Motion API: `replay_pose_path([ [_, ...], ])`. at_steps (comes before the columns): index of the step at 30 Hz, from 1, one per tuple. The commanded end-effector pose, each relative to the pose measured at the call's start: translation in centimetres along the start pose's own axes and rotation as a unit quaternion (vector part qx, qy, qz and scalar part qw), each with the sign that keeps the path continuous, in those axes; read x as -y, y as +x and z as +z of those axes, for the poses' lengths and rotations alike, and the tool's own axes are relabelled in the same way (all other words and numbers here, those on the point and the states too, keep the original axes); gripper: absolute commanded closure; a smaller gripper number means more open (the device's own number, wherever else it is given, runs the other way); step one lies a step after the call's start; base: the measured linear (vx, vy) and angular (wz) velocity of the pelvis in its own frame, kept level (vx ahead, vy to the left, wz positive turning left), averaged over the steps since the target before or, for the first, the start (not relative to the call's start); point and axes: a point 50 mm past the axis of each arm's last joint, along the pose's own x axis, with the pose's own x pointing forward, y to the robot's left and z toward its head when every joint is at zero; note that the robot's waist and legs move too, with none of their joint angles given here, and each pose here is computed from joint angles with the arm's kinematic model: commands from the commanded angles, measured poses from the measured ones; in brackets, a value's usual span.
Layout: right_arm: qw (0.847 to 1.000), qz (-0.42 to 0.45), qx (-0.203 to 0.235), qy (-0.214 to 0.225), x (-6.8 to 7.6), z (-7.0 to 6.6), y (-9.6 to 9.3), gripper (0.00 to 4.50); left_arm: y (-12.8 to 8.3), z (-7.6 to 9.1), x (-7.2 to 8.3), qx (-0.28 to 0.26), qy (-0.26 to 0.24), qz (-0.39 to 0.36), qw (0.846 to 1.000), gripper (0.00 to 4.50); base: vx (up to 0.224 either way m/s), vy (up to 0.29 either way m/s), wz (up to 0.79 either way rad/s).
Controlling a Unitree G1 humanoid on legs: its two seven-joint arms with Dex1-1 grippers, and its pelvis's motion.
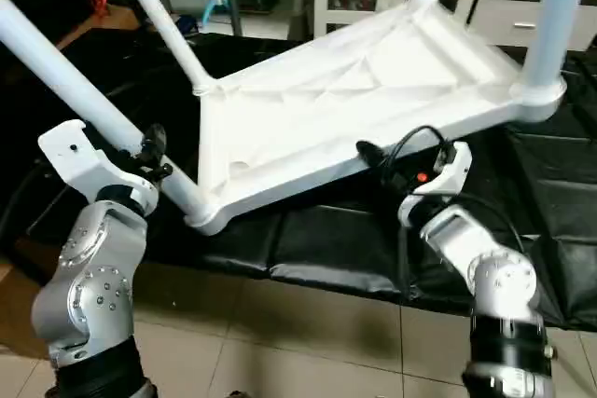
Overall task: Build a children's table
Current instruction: Flip table
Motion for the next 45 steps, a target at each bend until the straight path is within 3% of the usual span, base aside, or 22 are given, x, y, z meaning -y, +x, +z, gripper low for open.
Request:
replay_pose_path([
  [1,1.000,-0.011,0.021,0.010,0.2,0.8,0.6,0.00,-0.1,-0.5,1.2,-0.009,-0.068,-0.045,0.997,2.63,0.000,0.000,0.00],
  [13,0.996,0.003,0.092,-0.011,-0.8,3.4,2.8,0.00,-0.2,-0.6,1.5,-0.013,-0.071,-0.051,0.996,2.63,0.000,0.000,0.00],
  [30,0.989,-0.025,0.149,-0.012,-0.4,4.9,4.0,1.67,-0.2,-0.9,1.8,-0.022,-0.058,-0.062,0.996,2.63,0.000,0.000,0.00],
  [38,0.987,-0.024,0.159,-0.026,-0.9,5.5,4.3,2.20,-0.2,-1.1,1.6,-0.026,-0.044,-0.050,0.997,2.63,0.000,0.000,0.00],
  [41,0.983,-0.019,0.177,-0.043,-1.4,6.3,4.4,2.32,-0.3,-0.9,1.4,-0.024,-0.050,-0.052,0.997,1.93,0.000,0.000,0.00],
  [45,0.980,-0.015,0.189,-0.054,-1.9,7.0,4.5,2.37,-0.4,-0.9,1.4,-0.024,-0.054,-0.053,0.997,1.74,0.000,0.000,0.00],
])
